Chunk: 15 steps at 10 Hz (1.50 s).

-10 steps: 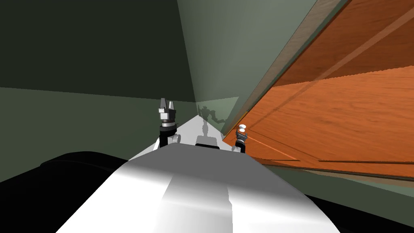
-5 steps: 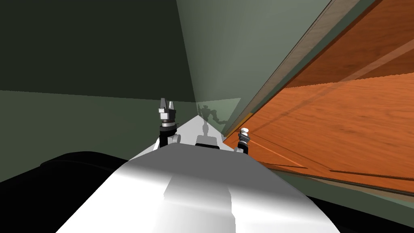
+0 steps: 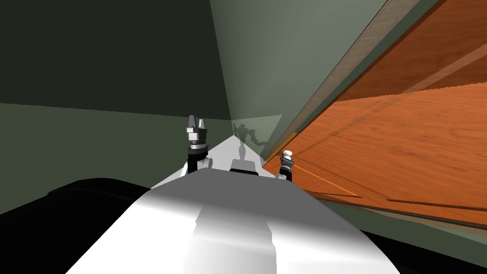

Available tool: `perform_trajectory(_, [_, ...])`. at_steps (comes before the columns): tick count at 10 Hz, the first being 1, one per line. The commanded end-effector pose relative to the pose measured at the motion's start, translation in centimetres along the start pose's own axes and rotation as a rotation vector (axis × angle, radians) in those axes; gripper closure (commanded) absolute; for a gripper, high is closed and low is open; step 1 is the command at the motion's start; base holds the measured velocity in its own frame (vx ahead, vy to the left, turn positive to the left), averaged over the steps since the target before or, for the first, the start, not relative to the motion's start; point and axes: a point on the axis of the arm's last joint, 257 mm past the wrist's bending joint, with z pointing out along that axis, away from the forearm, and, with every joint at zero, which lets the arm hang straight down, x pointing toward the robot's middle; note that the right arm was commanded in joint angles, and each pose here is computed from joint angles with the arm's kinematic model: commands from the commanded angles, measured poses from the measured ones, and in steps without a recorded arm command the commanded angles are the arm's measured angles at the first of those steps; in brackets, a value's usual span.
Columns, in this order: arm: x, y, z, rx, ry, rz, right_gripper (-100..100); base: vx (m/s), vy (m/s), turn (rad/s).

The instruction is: Pull the door open

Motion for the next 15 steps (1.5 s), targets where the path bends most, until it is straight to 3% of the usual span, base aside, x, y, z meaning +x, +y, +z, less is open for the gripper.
perform_trajectory(1, [-0.1, -0.7, -0.18, 0.028, -0.002, 0.006, 100, -0.235, -0.055, 0.110])
perform_trajectory(8, [0.2, -2.9, -0.68, 0.147, -0.001, 0.020, 100, -0.239, -0.019, 0.102])
perform_trajectory(9, [-0.1, -2.7, -0.70, 0.137, -0.007, 0.017, 100, -0.099, -0.001, 0.027])
perform_trajectory(10, [-0.2, -3.1, -1.17, 0.170, -0.008, 0.018, 100, -0.183, -0.002, 0.075])
perform_trajectory(15, [0.1, -4.0, -2.30, 0.264, 0.000, 0.020, 100, -0.254, -0.015, 0.085])
